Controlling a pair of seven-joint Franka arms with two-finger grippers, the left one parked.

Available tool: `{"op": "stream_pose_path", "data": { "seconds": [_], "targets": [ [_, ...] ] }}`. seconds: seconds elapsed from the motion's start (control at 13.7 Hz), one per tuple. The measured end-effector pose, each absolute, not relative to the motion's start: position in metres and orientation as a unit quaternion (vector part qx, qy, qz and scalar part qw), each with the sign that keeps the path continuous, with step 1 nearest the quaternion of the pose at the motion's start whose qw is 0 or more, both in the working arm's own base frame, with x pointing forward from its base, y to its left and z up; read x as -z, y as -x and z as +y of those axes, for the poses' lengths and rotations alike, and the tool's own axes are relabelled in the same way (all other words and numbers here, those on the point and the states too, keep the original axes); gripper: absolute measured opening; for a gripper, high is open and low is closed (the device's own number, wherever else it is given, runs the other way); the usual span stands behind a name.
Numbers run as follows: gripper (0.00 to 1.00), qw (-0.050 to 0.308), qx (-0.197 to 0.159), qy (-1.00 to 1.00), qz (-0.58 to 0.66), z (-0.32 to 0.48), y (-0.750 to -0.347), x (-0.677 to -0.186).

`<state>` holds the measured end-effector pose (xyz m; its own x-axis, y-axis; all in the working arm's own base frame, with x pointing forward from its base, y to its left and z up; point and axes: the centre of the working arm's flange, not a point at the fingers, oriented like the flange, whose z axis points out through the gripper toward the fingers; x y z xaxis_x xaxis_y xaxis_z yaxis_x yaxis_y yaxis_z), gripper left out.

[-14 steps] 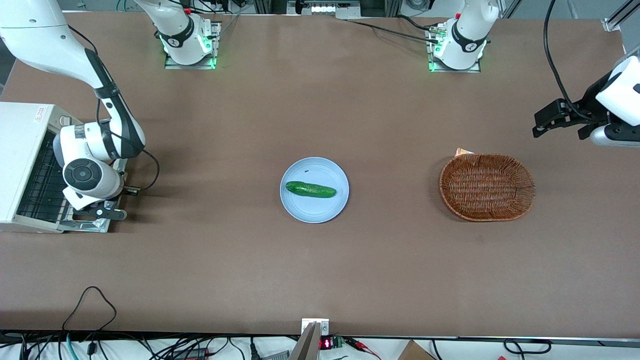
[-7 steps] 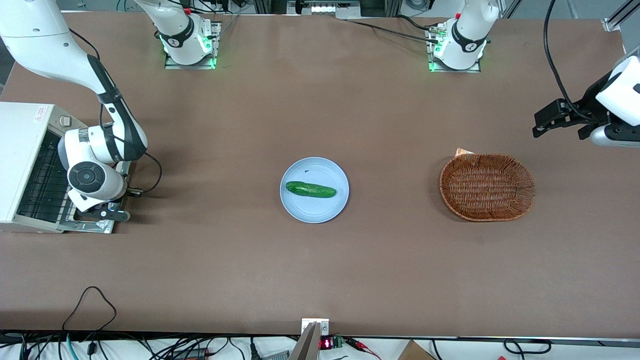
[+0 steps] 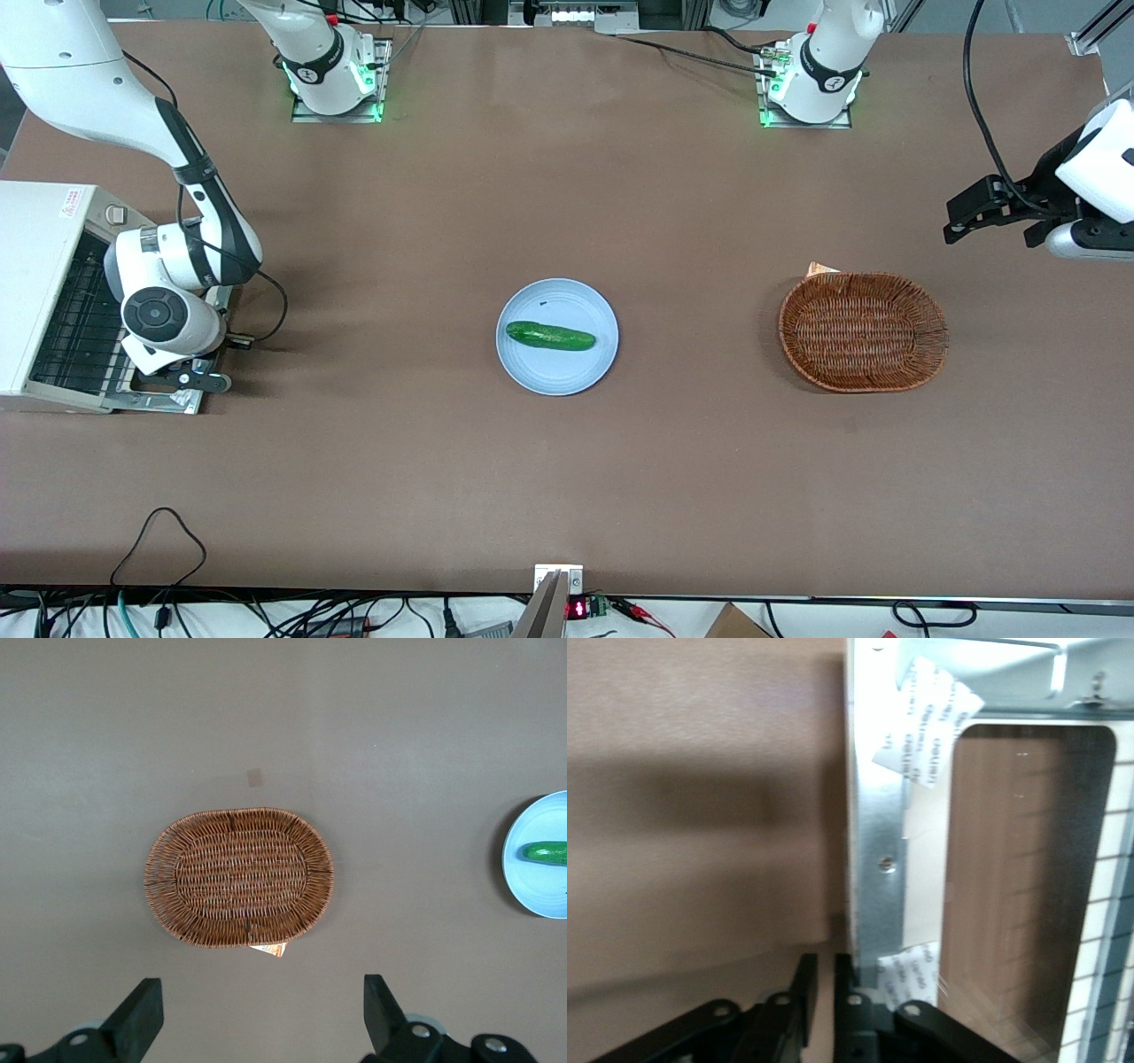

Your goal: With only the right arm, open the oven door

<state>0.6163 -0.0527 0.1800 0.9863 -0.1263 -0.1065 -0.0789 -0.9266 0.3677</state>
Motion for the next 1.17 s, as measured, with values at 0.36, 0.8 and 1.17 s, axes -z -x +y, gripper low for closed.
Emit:
{"op": "stream_pose_path", "data": {
  "seconds": [0.36,0.8,1.17],
  "targets": [
    [0.71,0.175,0.059,-0.981,-0.061,-0.024,-0.617,-0.18],
    [0.36,0.155,0.056,-0.984,-0.066,0.012,-0.619,-0.213],
    [0.06,0.124,0.065,-0.986,-0.09,0.02,-0.614,-0.305]
  ]
}}
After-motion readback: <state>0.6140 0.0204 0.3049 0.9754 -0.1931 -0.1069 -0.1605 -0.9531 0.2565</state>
